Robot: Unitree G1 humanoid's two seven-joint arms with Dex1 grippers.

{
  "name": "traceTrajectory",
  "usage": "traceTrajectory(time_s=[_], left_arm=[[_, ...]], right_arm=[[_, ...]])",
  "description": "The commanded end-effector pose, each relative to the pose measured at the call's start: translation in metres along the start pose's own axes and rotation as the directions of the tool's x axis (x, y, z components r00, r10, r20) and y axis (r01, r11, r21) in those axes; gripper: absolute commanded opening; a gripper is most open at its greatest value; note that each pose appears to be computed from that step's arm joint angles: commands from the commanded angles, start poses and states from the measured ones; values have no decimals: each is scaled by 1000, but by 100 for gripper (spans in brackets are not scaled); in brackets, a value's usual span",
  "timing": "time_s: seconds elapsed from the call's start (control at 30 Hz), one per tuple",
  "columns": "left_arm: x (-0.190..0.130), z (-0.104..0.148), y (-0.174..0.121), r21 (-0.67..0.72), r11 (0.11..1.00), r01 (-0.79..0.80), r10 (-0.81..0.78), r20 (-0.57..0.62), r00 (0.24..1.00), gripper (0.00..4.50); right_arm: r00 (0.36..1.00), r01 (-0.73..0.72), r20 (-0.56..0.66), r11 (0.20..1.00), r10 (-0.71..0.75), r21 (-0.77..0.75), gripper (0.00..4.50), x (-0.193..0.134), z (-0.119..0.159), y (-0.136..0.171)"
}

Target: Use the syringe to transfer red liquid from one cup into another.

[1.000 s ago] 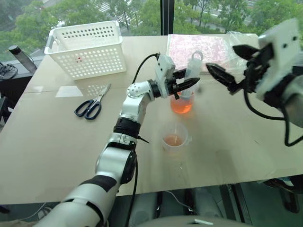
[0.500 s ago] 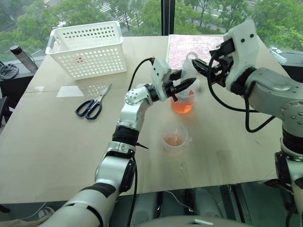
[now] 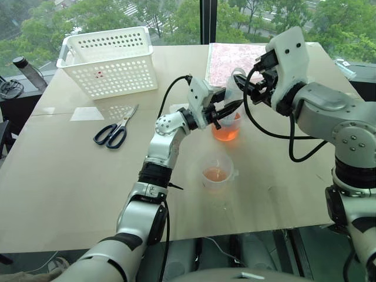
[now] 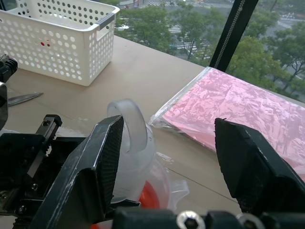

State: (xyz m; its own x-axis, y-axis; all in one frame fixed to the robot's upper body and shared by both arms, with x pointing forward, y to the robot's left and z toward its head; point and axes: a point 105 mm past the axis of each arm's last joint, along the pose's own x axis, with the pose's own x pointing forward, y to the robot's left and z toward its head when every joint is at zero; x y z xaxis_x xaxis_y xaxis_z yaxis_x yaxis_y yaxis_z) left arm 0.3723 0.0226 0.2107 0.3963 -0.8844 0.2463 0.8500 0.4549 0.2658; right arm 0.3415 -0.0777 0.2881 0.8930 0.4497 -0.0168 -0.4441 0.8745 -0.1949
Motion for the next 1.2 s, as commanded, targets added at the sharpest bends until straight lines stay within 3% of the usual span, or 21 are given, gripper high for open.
traceTrajectory(time_s=[0.03, 0.2, 0.67, 1.2], left_arm=[[4, 1, -10, -2, 1000, 26, -26, 4, 1000, 141], [3, 2, -10, -28, 1000, 9, -9, 5, 1000, 141], [1, -3, -13, -135, 991, 23, -25, -11, 1000, 141], [-4, -12, -16, -132, 991, 30, -37, -52, 998, 141]], right_arm=[[1000, 21, 25, 999, -19, -45, 217, -1, 9, 2], [1000, 7, 23, 999, -6, -53, 8, -3, 9, 6], [996, 0, 88, 997, 7, -77, 3, 8, 32, 5], [986, 43, 162, 995, -28, -94, 3, 3, 56, -7]])
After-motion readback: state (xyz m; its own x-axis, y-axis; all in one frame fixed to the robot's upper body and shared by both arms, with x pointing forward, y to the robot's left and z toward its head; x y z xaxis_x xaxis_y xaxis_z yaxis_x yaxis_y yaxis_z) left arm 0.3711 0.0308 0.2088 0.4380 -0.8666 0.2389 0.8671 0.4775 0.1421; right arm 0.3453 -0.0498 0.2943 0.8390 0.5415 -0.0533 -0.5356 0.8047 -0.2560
